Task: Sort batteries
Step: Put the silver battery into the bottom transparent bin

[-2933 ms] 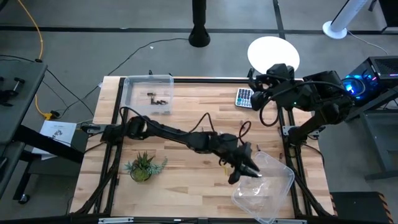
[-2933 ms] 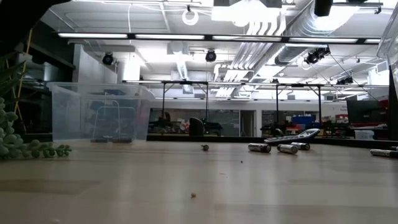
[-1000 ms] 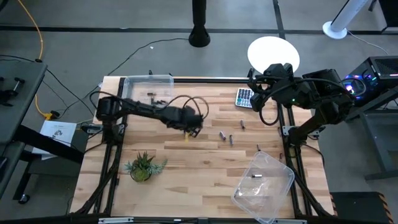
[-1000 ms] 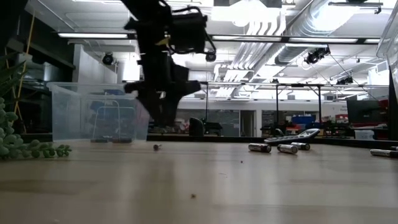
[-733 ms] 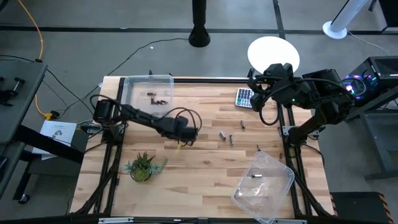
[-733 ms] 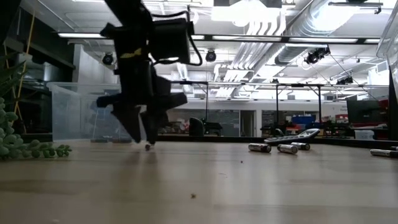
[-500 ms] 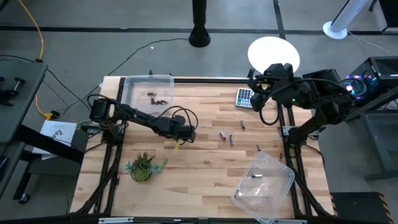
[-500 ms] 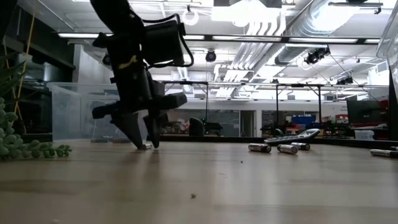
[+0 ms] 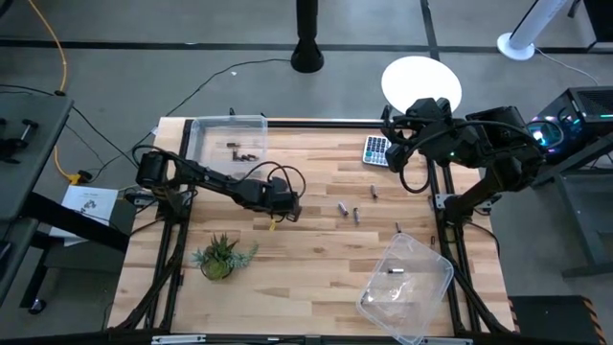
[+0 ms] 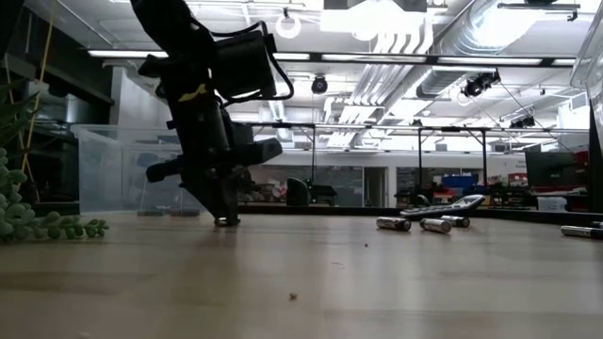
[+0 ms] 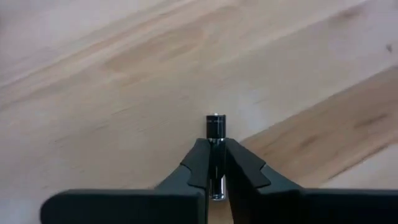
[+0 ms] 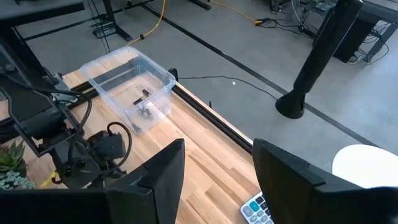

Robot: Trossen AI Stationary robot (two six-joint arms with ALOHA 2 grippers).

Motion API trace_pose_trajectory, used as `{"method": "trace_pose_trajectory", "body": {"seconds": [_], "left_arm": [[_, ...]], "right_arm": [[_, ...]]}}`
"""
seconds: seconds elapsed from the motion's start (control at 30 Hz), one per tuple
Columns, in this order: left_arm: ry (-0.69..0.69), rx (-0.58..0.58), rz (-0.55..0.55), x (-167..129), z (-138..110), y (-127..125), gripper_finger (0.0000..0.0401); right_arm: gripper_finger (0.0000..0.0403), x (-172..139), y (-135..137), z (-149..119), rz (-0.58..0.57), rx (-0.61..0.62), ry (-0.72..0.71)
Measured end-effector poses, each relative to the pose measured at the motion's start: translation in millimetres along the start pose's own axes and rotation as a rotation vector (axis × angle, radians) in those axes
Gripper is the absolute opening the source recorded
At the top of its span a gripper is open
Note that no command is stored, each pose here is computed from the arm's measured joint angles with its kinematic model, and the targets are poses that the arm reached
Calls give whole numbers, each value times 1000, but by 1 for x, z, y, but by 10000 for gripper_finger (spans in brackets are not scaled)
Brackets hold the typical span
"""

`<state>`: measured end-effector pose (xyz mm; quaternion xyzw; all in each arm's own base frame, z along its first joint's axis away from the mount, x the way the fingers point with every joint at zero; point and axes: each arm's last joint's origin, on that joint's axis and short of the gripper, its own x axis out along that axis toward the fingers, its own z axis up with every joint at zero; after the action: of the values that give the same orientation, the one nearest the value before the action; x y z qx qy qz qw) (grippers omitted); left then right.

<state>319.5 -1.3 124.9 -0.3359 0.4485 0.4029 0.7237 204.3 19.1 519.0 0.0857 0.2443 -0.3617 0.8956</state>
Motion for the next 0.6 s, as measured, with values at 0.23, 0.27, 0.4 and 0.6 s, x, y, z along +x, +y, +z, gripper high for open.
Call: {"method": "trace_pose_trajectory", "body": {"seconds": [0.23,0.27,0.4,0.6], "left_arm": [[-361,137,-472,-83,53,-36,5],[-411,165,-531,-91,59,-41,4],[-509,287,-719,-120,77,-69,3],[-473,499,-858,-115,82,-132,1]], "right_arm": [[183,0,0,0,-1,-1,0],[183,0,0,0,-1,-1,0],[183,0,0,0,-7,13,-4],[183,0,0,0,-17,54,-11]]}}
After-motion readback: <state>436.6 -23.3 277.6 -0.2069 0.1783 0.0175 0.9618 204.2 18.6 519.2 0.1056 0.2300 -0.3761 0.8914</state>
